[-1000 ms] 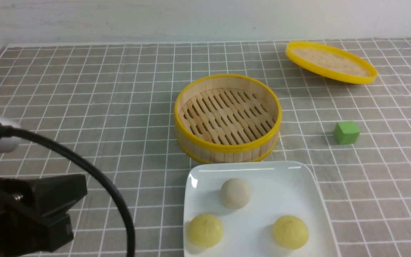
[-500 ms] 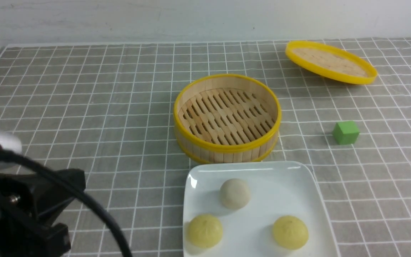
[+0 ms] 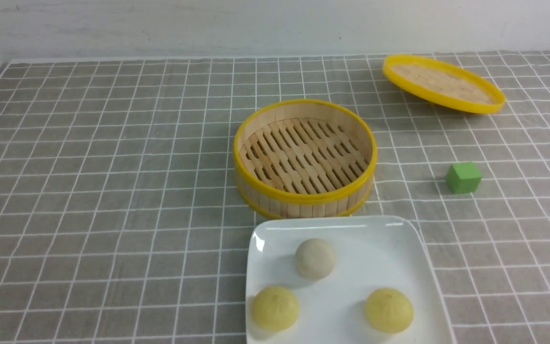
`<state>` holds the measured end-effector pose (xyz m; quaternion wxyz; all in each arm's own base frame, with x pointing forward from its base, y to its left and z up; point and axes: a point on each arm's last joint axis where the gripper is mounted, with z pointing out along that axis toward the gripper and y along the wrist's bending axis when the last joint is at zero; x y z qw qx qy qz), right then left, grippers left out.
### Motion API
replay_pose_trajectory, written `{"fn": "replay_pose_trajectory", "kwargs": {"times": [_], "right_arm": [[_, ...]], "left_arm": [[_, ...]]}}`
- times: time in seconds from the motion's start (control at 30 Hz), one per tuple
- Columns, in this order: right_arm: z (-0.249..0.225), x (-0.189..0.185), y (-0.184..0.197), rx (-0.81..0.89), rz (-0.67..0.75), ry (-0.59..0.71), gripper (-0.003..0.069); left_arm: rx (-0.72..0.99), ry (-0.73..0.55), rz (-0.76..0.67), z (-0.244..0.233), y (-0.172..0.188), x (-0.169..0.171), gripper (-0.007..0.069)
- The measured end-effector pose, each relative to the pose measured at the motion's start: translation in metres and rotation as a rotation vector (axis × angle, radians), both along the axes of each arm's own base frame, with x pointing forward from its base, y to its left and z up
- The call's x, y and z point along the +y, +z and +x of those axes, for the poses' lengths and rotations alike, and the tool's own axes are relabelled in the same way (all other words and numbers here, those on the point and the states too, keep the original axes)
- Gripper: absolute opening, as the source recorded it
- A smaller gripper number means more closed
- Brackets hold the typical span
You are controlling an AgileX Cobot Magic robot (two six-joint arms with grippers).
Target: Put the steamed buns into the plate on the grey tablecloth.
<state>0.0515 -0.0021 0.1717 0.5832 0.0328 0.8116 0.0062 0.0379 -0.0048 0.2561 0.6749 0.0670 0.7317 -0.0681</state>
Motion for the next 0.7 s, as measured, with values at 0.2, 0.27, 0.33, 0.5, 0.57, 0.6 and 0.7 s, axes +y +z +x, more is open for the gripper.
{"fn": "replay_pose_trajectory", "kwargs": {"times": [0.2, 0.27, 0.33, 0.5, 0.57, 0.6, 0.7], "right_arm": [[0.0, 0.0, 0.0, -0.001, -0.001, 0.0, 0.0128], [0.0, 0.0, 0.0, -0.001, -0.001, 0.0, 0.0132], [0.0, 0.0, 0.0, -0.001, -0.001, 0.0, 0.0134], [0.0, 0.0, 0.0, -0.001, -0.001, 0.0, 0.0139], [0.0, 0.0, 0.0, -0.001, -0.001, 0.0, 0.0139], [0.0, 0.0, 0.0, -0.001, -0.001, 0.0, 0.0139], [0.0, 0.0, 0.0, -0.001, -0.001, 0.0, 0.0142]], "left_arm": [[0.112, 0.133, 0.067, 0.009, -0.041, 0.004, 0.0063], [0.157, 0.149, 0.076, 0.012, -0.058, 0.005, 0.0066], [0.177, 0.149, 0.079, 0.013, -0.067, 0.005, 0.0067], [0.213, 0.169, 0.02, 0.015, -0.083, 0.005, 0.007], [0.216, 0.199, 0.004, 0.015, -0.083, 0.006, 0.0071], [0.219, 0.218, -0.002, 0.015, -0.084, 0.007, 0.0072], [0.221, 0.262, -0.009, 0.014, -0.084, 0.01, 0.0074]]}}
